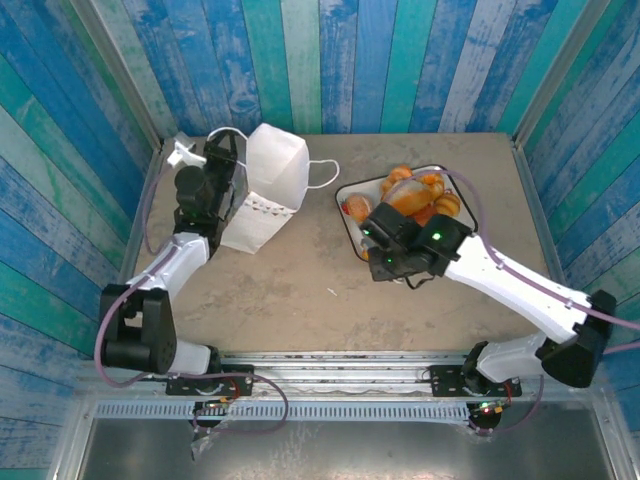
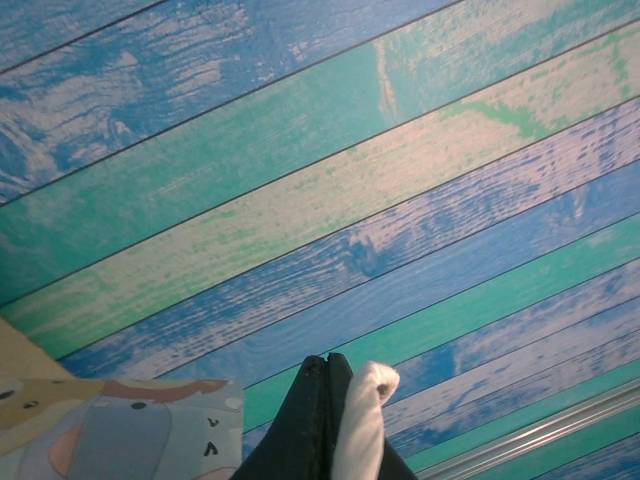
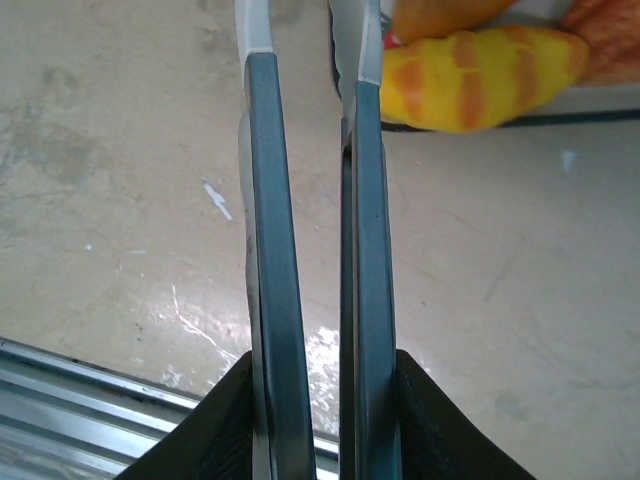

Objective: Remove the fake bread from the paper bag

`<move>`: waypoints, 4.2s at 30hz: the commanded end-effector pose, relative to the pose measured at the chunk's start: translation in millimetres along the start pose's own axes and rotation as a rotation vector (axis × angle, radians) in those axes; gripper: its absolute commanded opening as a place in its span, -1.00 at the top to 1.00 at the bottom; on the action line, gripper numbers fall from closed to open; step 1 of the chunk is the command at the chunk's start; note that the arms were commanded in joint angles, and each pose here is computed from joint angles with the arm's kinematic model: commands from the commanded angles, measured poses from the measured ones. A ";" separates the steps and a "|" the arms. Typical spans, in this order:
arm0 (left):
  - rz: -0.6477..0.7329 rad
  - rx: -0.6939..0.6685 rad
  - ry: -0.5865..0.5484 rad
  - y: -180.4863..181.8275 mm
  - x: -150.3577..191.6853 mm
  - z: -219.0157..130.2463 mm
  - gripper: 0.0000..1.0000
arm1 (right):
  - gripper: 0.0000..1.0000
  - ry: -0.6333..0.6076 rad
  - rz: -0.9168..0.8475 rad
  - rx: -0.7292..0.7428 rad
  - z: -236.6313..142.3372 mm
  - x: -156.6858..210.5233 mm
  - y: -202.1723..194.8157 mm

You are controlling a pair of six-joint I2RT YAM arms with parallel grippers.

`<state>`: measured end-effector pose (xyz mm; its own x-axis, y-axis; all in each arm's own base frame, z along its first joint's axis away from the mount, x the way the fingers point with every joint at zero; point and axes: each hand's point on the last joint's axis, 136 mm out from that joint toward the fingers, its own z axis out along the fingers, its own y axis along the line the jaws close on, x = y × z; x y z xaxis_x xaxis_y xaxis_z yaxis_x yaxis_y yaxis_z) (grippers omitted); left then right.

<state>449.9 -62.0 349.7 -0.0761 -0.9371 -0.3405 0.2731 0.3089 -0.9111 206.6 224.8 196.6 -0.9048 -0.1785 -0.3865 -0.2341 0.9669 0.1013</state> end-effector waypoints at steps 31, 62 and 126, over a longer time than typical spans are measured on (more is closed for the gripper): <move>-0.688 0.327 -0.151 5.7 18.7 56.0 1.00 | 0.31 -0.040 -0.048 0.032 47.5 -40.3 31.0; -0.295 0.031 0.016 50.2 21.5 26.8 -0.98 | 0.32 0.031 -0.065 0.055 78.6 -20.7 33.1; 0.607 -0.410 -0.033 54.8 -20.3 -165.6 -0.88 | -1.00 -0.307 0.079 0.415 -3.4 -29.5 -71.8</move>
<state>306.1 -10.6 272.7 -0.0487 -0.6466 -0.7612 -0.0899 0.7619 -0.6414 240.5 207.0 199.0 -0.7731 -0.0965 -0.6269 -0.0467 0.9943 -0.0954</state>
